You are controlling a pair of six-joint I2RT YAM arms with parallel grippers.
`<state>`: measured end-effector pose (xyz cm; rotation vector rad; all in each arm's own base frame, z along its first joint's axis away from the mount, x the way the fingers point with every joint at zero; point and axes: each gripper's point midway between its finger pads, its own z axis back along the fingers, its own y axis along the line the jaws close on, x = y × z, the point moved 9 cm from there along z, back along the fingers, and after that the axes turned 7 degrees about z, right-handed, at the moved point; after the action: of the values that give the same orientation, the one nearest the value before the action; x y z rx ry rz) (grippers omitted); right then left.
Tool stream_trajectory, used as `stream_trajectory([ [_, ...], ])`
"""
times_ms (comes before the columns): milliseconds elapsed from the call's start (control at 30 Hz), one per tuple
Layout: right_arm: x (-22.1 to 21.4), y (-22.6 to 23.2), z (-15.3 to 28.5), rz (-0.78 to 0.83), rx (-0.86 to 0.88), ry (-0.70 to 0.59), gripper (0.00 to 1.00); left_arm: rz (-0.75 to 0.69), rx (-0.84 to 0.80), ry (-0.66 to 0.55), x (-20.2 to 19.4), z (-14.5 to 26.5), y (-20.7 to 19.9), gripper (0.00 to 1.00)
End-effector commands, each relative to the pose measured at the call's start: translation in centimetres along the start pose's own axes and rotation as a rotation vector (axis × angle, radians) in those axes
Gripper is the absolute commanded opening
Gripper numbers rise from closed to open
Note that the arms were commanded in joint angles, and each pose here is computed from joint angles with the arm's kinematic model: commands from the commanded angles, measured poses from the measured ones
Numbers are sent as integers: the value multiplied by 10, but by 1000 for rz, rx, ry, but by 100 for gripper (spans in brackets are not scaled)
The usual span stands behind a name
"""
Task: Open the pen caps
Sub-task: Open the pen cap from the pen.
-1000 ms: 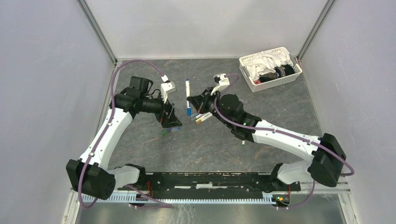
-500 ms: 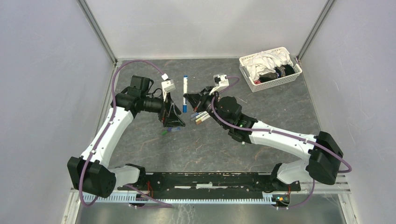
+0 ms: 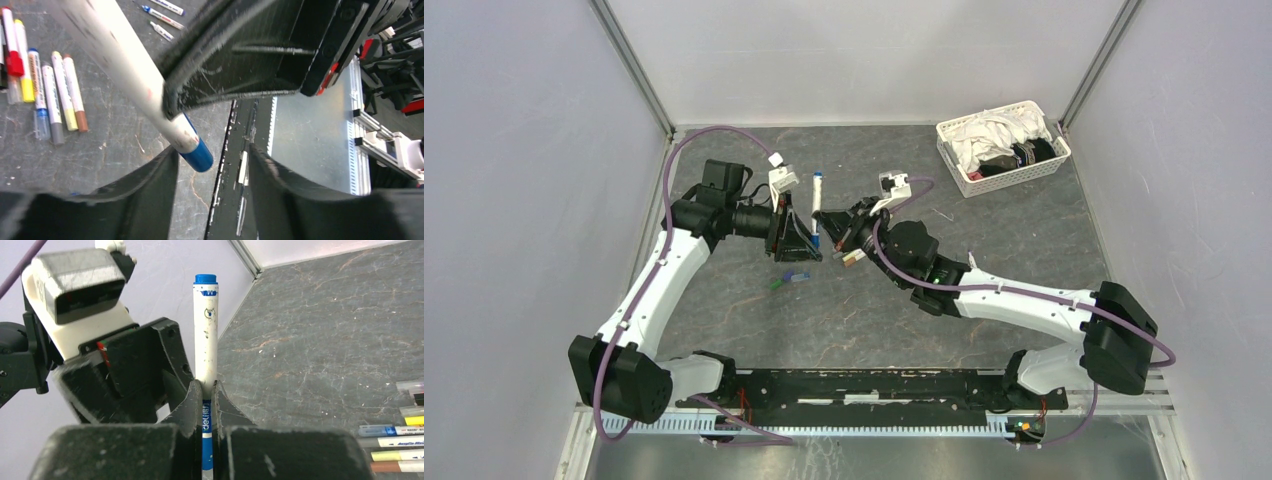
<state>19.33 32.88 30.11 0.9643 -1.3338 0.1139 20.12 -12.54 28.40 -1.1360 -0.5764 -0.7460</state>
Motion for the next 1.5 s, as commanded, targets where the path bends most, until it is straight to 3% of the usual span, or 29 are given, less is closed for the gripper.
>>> stream_trajectory([
  [0,12,11,6,-55,26,-78,0,-14,18,-48,12,1,-1,50],
  [167,7,11,11,-61,13,-77,0,-31,74,-57,14,1,5,26],
  [267,8,7,16,-58,-9,-87,0,-60,101,-40,12,3,7,4],
  [300,8,6,18,-55,-16,-89,0,-69,111,-30,10,4,8,2],
  [400,8,5,20,-35,-17,-73,4,-103,144,14,4,7,10,2],
  [500,15,7,21,16,17,-17,31,-206,192,84,-2,13,13,2],
  [733,64,-32,32,63,70,152,65,-517,384,372,-29,42,18,2],
  [1067,36,-29,10,-33,376,653,75,-1002,489,753,-47,46,-4,2],
  [1200,11,-17,2,-39,442,771,76,-1125,507,802,-36,45,-12,2],
  [1467,-33,1,3,-105,559,904,74,-1189,506,832,-26,34,-15,2],
])
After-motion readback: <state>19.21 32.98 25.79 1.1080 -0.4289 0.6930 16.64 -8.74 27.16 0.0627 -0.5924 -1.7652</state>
